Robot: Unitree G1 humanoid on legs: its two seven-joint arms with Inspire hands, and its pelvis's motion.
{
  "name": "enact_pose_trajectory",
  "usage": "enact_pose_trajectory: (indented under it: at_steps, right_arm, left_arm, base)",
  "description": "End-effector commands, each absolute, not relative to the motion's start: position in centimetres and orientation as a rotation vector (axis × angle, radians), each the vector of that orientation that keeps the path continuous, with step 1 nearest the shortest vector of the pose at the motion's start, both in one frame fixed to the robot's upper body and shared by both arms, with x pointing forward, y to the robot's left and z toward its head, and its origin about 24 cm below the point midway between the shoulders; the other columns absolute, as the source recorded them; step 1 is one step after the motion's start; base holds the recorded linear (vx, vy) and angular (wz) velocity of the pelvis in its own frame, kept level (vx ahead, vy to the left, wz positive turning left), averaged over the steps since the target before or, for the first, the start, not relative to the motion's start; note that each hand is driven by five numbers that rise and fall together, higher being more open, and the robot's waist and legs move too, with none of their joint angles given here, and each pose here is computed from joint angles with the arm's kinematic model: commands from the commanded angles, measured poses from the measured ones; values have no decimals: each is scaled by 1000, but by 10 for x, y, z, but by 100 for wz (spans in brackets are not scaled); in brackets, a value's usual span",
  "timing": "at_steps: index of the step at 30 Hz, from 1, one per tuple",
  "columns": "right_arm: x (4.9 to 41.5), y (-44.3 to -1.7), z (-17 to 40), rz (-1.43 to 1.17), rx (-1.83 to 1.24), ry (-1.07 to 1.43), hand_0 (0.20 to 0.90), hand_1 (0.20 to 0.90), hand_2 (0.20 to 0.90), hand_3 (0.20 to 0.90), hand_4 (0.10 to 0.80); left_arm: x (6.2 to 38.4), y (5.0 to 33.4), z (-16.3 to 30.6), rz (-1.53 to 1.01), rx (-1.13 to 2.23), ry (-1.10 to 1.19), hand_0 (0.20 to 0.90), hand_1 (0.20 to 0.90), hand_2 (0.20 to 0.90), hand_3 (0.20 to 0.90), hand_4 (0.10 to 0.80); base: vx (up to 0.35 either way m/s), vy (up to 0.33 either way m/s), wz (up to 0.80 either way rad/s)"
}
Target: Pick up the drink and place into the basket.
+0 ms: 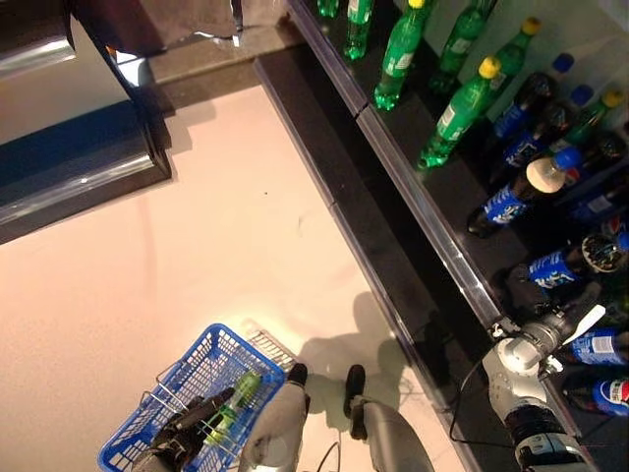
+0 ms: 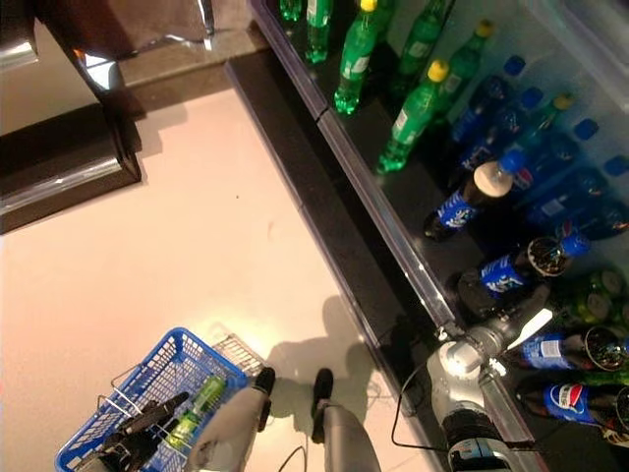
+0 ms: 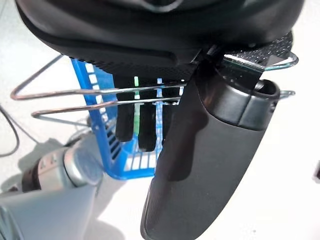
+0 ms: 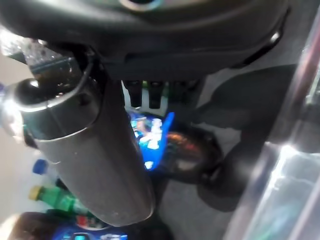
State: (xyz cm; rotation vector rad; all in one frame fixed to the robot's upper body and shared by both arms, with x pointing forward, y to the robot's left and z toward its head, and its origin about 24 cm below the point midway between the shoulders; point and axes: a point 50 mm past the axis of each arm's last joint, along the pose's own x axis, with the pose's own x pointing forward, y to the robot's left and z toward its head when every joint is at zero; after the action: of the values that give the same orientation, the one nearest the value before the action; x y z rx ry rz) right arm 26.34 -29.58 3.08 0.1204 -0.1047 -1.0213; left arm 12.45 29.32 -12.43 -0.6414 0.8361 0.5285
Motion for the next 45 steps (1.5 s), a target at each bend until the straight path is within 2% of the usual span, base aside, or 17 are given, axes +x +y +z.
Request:
enact_pose_trajectory:
  at_steps: [1, 30, 32, 33, 36, 45]
  right_arm:
    - [256, -325, 79, -1056, 136, -383, 900, 900, 900, 900, 800]
    - [272, -330, 89, -1008, 120, -333, 900, 900, 900, 900, 800]
    - [273, -329, 90, -1000, 107, -329, 665, 665, 665, 625, 525]
    - [274, -330, 91, -998, 104, -327, 502, 502, 502, 436, 336]
    - [277, -329, 93, -996, 91, -325, 300, 300, 300, 200, 100]
    - [277, -335, 97, -1005, 65, -327, 300, 300, 300, 200, 100]
  left_arm:
    - [104, 308, -119, 533, -579, 821, 300, 300, 300, 200, 100]
    - [100, 302, -125, 541, -568, 873, 300, 300, 300, 200, 100]
    - [99, 302, -125, 541, -567, 876, 300, 300, 300, 200, 100]
    - [100, 302, -125, 540, -566, 876, 300, 300, 300, 200, 100]
    - [101, 302, -125, 540, -566, 878, 300, 300, 300, 200, 100]
    - [96, 302, -127, 549, -563, 897, 300, 300, 300, 200, 100]
  base:
    - [66, 19, -2]
    - [12, 2, -1]
    - [35, -5, 0]
    - [0, 0, 0]
    - [0, 0, 0]
    - [20, 3, 0]
